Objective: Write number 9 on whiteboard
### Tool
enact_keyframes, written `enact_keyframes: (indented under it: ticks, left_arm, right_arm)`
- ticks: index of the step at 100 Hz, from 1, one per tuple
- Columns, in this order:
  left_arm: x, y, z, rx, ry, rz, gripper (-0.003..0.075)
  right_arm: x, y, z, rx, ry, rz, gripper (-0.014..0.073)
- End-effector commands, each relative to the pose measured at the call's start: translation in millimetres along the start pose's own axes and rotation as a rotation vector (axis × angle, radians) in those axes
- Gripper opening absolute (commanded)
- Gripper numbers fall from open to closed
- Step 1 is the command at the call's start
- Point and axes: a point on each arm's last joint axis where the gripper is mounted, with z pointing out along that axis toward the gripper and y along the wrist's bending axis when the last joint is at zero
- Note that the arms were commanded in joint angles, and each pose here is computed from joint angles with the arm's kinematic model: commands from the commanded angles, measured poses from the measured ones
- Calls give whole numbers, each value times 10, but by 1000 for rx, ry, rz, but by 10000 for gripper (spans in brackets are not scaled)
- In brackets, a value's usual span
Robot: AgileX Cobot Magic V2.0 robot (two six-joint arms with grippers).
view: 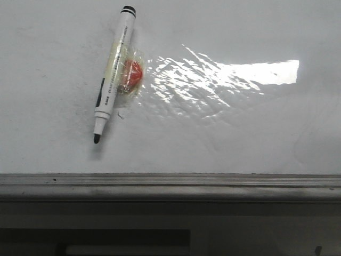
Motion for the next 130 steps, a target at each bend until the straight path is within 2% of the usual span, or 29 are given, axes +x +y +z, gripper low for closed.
enact_keyframes:
  ticks: [1, 4, 10, 19, 26, 48, 73, 94, 104, 123, 126, 130]
  left_arm:
    - [-164, -95, 60, 74, 6, 21, 377]
    - [-168, -129, 99, 117, 31, 26, 400]
    - [-179, -218, 150, 217, 53, 38, 396]
    - [-178, -289, 250, 290, 83, 19, 378]
    - [-161, -317, 344, 301, 111, 16, 362]
    - [-53, -502, 659, 325, 175, 62, 356]
    - [44, -808, 925, 304, 109, 144, 356]
    - [124, -822, 1126, 229, 97, 157, 347]
    - [138, -800, 1190, 196, 92, 147, 274]
    - [161, -783, 1258, 169, 95, 151, 8]
    - [162, -791, 1257, 175, 100, 151, -21]
    - [170, -820, 1241, 202, 125, 151, -20]
  right_arm:
    - [-272, -14, -38, 16, -103, -21, 36]
    - [-289, -15, -41, 16, -108, -21, 80]
    - [-301, -17, -38, 18, -119, -21, 207]
    - [-307, -17, -39, 19, -125, -21, 399]
    - [-307, -17, -39, 19, -125, -21, 463]
    - [-316, -19, -40, 20, -135, -21, 449]
    - [-292, -21, -37, 20, -109, 16, 449]
    - [-244, -15, -33, 14, -56, 19, 449]
    - [-244, -15, -33, 14, -56, 38, 449]
    - [-246, -15, -33, 14, -58, 38, 449]
    - [-246, -15, -33, 14, -58, 38, 449]
    - [-246, -16, -33, 15, -58, 36, 449]
